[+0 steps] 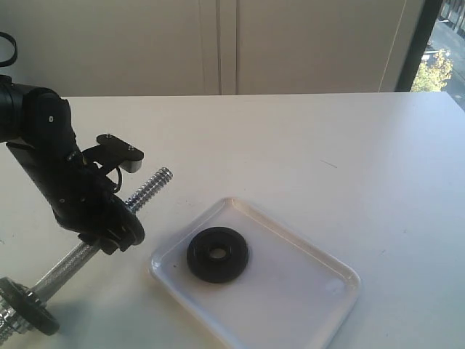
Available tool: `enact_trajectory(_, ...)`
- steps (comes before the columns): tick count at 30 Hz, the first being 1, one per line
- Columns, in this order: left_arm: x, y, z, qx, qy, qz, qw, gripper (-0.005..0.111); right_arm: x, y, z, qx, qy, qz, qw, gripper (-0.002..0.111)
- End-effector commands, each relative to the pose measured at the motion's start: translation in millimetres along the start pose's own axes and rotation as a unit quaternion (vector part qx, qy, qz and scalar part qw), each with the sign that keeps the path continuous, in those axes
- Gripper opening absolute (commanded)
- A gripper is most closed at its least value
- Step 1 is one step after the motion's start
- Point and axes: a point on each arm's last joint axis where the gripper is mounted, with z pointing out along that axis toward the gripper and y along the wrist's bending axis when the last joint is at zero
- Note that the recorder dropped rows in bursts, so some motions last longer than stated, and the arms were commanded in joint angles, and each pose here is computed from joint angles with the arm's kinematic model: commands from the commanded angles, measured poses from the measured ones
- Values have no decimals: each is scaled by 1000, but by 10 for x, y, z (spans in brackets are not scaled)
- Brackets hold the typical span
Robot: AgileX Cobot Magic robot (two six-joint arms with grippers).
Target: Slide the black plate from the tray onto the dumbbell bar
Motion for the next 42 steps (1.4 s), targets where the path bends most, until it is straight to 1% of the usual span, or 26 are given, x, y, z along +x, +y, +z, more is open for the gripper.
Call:
enact_trajectory(1, -13, -43, -160, 5, -16, 13, 1000, 0, 9, 4, 19, 8, 34, 57, 998, 0)
enact_trajectory(2, -13, -43, -160, 5, -16, 13, 1000, 0, 49, 8, 39, 24, 100, 58, 993, 0)
enact_trajectory(3, -13, -43, -160, 5, -16, 13, 1000, 0, 116, 6, 46, 45, 181, 57, 981, 0)
enact_trajectory(7, -26, -39, -160, 3, -24, 13, 1000, 0, 184, 30, 252, 85, 350, 48, 932, 0)
enact_trajectory(9, -29, -39, -160, 3, -25, 12, 1000, 0, 229, 70, 434, 72, 422, 18, 904, 0)
enact_trajectory(11, -31, -38, -160, 3, -26, 12, 1000, 0, 321, 174, 650, 17, 499, -9, 866, 0)
enact_trajectory(13, -31, -40, -161, 3, -26, 12, 1000, 0, 461, 368, 897, -90, 575, -27, 813, 0)
enact_trajectory(14, -33, -39, -161, 3, -27, 12, 1000, 0, 556, 465, 1004, -143, 613, -29, 777, 0)
enact_trajectory(15, -33, -39, -161, 3, -27, 12, 1000, 0, 765, 647, 1204, -240, 667, -29, 705, 0)
enact_trajectory(16, -33, -39, -161, 3, -27, 12, 1000, 0, 862, 701, 1278, -258, 687, -28, 679, 0)
enact_trajectory(17, -33, -39, -161, 3, -27, 12, 1000, 0, 1128, 798, 1436, -263, 731, -51, 628, 0)
enact_trajectory(18, -33, -39, -161, 3, -27, 12, 1000, 0, 1237, 822, 1478, -261, 745, -84, 608, 0)
enact_trajectory(19, -33, -39, -161, 3, -27, 12, 1000, 0, 1475, 963, 1550, -265, 764, -152, 568, 0)
enact_trajectory(20, -33, -39, -161, 3, -27, 12, 1000, 0, 1583, 1057, 1544, -272, 771, -176, 549, 0)
enact_trajectory(21, -39, -37, -161, 2, -30, 12, 999, 0, 1756, 1258, 1571, -294, 766, -229, 524, 0)
enact_trajectory(22, -40, -36, -161, 1, -31, 12, 999, 0, 1812, 1340, 1592, -305, 761, -243, 518, 0)
enact_trajectory(23, -40, -36, -161, 1, -31, 12, 999, 0, 1969, 1495, 1606, -322, 758, -251, 508, 0)
enact_trajectory(25, -41, -36, -161, 1, -31, 12, 999, 0, 2164, 1612, 1639, -326, 763, -241, 503, 4)
enact_trajectory(27, -41, -36, -161, 1, -31, 12, 999, 0, 2309, 1684, 1679, -327, 767, -224, 504, 26)
enact_trajectory(29, -41, -36, -161, 1, -31, 12, 999, 0, 2358, 1765, 1767, -327, 751, -205, 536, 70)
enact_trajectory(30, -41, -36, -161, 1, -31, 12, 999, 0, 2375, 1796, 1801, -325, 739, -194, 558, 90)
enact_trajectory(31, -41, -36, -161, 1, -31, 12, 999, 0, 2385, 1803, 1809, -324, 736, -191, 563, 101)
enact_trajectory(32, -41, -36, -161, 1, -31, 12, 999, 0, 2389, 1807, 1818, -326, 732, -192, 567, 105)
enact_trajectory(34, -45, -35, -161, 1, -33, 12, 999, 0, 2408, 1811, 1825, -326, 728, -193, 572, 105)
enact_trajectory(37, -49, -33, -162, 0, -36, 12, 999, 0, 2462, 1804, 1807, -330, 729, -199, 566, 105)
enact_trajectory(42, -49, -33, -162, 0, -36, 12, 999, 0, 2667, 1774, 1751, -320, 742, -208, 551, 105)
